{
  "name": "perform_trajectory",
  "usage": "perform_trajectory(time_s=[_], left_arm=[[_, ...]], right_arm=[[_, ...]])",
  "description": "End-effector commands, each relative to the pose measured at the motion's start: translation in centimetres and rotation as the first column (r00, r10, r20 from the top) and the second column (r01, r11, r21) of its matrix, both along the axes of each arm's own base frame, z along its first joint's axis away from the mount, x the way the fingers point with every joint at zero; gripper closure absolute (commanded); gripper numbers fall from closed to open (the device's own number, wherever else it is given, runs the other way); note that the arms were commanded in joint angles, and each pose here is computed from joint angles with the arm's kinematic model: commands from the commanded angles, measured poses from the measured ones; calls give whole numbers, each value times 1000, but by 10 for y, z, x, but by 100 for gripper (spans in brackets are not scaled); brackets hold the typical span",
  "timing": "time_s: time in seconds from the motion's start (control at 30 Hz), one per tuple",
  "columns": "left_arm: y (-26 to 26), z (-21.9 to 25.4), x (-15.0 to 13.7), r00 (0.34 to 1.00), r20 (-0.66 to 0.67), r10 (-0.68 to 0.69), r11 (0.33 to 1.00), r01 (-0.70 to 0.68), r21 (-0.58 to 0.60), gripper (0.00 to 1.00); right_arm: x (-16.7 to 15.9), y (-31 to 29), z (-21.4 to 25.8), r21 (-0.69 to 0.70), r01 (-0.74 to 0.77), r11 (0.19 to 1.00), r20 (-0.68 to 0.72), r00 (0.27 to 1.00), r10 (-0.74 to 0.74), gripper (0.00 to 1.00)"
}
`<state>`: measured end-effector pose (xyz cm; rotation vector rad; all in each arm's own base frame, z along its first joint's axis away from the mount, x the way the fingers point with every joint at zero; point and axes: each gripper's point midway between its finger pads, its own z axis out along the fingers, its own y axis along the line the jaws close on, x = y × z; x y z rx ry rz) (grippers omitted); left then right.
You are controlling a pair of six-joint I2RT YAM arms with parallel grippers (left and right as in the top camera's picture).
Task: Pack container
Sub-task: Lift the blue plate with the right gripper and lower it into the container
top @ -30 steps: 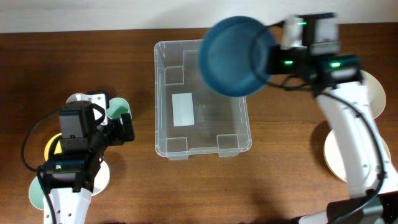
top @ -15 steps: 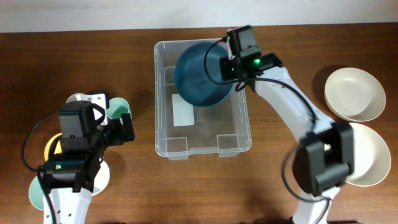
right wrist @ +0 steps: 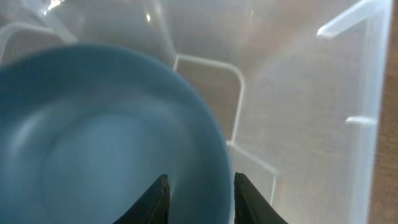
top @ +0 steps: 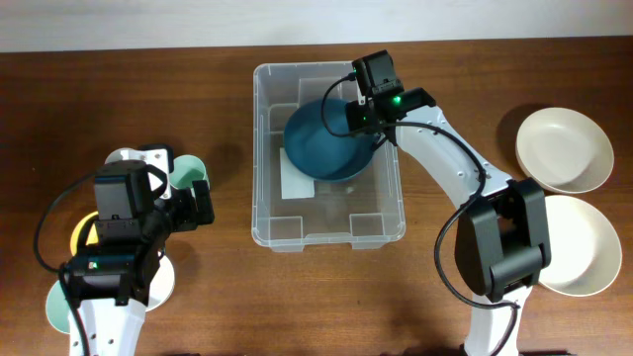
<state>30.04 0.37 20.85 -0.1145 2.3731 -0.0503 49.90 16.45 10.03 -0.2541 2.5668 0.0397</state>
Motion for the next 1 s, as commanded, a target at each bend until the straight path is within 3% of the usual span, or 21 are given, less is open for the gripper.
perform_trajectory(time_s=[0.0, 0.1, 0.37, 0.6, 0.97], left_arm=[[-2, 8, 3, 1000, 21, 1, 1000, 0, -17, 0], [-2, 8, 3, 1000, 21, 1, 1000, 0, -17, 0], [-2, 9, 3, 1000, 22, 1, 1000, 0, -16, 0], [-2, 9, 3, 1000, 22, 0, 1000, 0, -17, 0], [-2, 8, 3, 1000, 21, 1, 1000, 0, -17, 0]], right_arm=[[-3, 2, 24, 0, -20, 1000, 12, 1000, 20, 70], [-15, 3, 45, -5, -31, 1000, -2, 1000, 31, 71], [-101, 39, 89, 139, -206, 969, -188, 955, 230, 96], [-169, 69, 66, 151, -321, 935, -383, 853, 354, 96], [-225, 95, 33, 155, -390, 908, -504, 759, 412, 96]])
